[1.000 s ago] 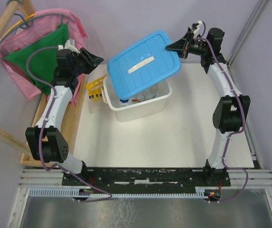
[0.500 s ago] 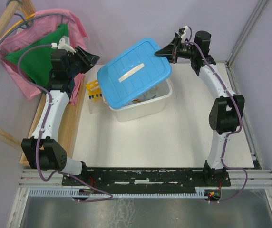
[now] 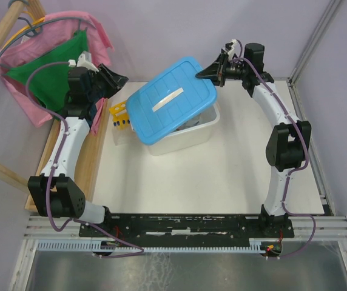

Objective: Organize the chemistry lab equipment
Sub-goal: Close the lid of the storage box.

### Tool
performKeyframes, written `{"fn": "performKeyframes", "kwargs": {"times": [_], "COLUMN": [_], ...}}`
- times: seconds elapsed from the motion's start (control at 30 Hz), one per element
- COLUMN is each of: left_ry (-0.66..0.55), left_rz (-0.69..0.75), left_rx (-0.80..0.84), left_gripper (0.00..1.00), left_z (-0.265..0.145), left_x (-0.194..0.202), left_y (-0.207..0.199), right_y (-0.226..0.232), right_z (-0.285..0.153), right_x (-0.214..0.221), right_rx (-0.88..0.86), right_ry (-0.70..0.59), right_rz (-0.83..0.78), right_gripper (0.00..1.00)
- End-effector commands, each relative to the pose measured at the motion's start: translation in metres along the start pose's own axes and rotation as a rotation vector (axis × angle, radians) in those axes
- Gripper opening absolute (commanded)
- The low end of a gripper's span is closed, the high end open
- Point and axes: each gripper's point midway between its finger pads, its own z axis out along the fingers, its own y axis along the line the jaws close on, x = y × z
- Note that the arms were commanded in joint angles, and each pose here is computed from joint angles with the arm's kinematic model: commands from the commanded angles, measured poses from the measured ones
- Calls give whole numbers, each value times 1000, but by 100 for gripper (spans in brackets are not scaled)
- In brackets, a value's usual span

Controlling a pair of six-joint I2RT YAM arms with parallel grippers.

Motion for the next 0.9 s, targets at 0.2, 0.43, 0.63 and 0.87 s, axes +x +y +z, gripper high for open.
{"fn": "performKeyframes", "kwargs": {"times": [0.2,0.43,0.63,0.87], "left_ry": [-53,-41,-12,-14], "left_rz": [48,42,25,25], "left_rx": [29,34,47,47], "left_gripper": [50,50,50,50], "left_z": [-12,-11,-7,-8], "left_x": [-12,-7,2,4], "left_y": [-10,-9,-7,-7], "right_y": [21,-5,-27,-44], "right_z": [-11,-15,-24,-20], "right_x": [0,-7,-33,-43], "right_rx": [42,133,191,236], "right_ry": [-32,-65,-152,-158], "right_rz": [-125,-127,-126,-128], "right_gripper": [1,1,1,9]}}
